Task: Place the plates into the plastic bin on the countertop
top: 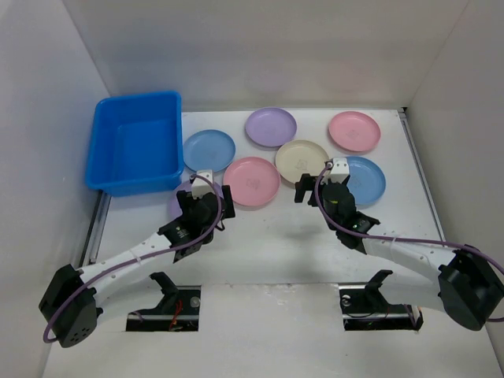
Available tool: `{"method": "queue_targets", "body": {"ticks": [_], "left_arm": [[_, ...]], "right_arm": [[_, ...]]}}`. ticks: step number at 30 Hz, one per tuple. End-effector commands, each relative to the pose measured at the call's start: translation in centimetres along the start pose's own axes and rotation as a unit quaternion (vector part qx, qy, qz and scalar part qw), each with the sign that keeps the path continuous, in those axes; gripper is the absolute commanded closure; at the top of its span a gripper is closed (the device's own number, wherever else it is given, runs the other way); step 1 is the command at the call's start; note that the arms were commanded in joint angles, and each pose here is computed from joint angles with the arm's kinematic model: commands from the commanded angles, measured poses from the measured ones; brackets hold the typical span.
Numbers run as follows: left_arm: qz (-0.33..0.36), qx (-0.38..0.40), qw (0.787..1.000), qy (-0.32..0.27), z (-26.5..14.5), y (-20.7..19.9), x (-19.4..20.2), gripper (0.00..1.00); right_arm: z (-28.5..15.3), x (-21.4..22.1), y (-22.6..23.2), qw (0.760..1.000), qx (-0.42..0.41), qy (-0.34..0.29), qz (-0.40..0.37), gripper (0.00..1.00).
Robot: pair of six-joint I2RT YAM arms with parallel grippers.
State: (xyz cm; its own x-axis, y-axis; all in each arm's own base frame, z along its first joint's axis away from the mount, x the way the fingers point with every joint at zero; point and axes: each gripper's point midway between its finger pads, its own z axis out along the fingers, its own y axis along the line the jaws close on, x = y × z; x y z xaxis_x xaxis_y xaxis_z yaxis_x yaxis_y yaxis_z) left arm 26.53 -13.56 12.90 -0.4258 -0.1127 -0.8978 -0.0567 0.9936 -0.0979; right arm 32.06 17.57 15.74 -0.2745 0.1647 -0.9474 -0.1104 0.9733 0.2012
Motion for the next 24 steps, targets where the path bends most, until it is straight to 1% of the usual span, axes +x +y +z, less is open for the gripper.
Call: {"method": "queue_targets", "body": {"ticks": [1, 6, 12, 15, 18, 21, 24], "left_arm": [[-0.030, 0.000, 0.999, -0.028, -0.3, -0.1, -1.9, 0.00], [-0.045, 0.008, 0.998, -0.045, -0.6, 0.5, -2.1, 0.00], [-0.043, 0.004, 0.998, -0.043, -0.6, 1.0, -1.9, 0.00], [-0.023, 0.005, 0.999, -0.035, -0.6, 1.2, -1.1, 0.00], [0.006, 0.025, 0.999, -0.021, -0.7, 0.9, -0.6, 0.00], [0.020, 0.022, 0.999, 0.011, -0.4, 1.1, 0.2, 0.00], [0.031, 0.021, 0.999, 0.022, -0.1, 1.1, 0.9, 0.01]], "right_arm": [[0.1, -2.6, 1.3, 0.999, -0.011, -0.032, 0.017, 0.00], [0.1, -2.6, 1.3, 0.999, -0.011, -0.033, 0.018, 0.00], [0.1, -2.5, 1.6, 0.999, -0.014, -0.031, 0.016, 0.00], [0.0, -2.6, 1.6, 0.999, -0.014, -0.032, 0.017, 0.00], [-0.2, -2.8, 1.6, 0.999, -0.016, -0.035, 0.019, 0.00], [-0.2, -2.9, 1.6, 0.999, -0.017, -0.036, 0.019, 0.00], [-0.1, -2.7, 1.8, 0.999, -0.018, -0.033, 0.017, 0.00]]}}
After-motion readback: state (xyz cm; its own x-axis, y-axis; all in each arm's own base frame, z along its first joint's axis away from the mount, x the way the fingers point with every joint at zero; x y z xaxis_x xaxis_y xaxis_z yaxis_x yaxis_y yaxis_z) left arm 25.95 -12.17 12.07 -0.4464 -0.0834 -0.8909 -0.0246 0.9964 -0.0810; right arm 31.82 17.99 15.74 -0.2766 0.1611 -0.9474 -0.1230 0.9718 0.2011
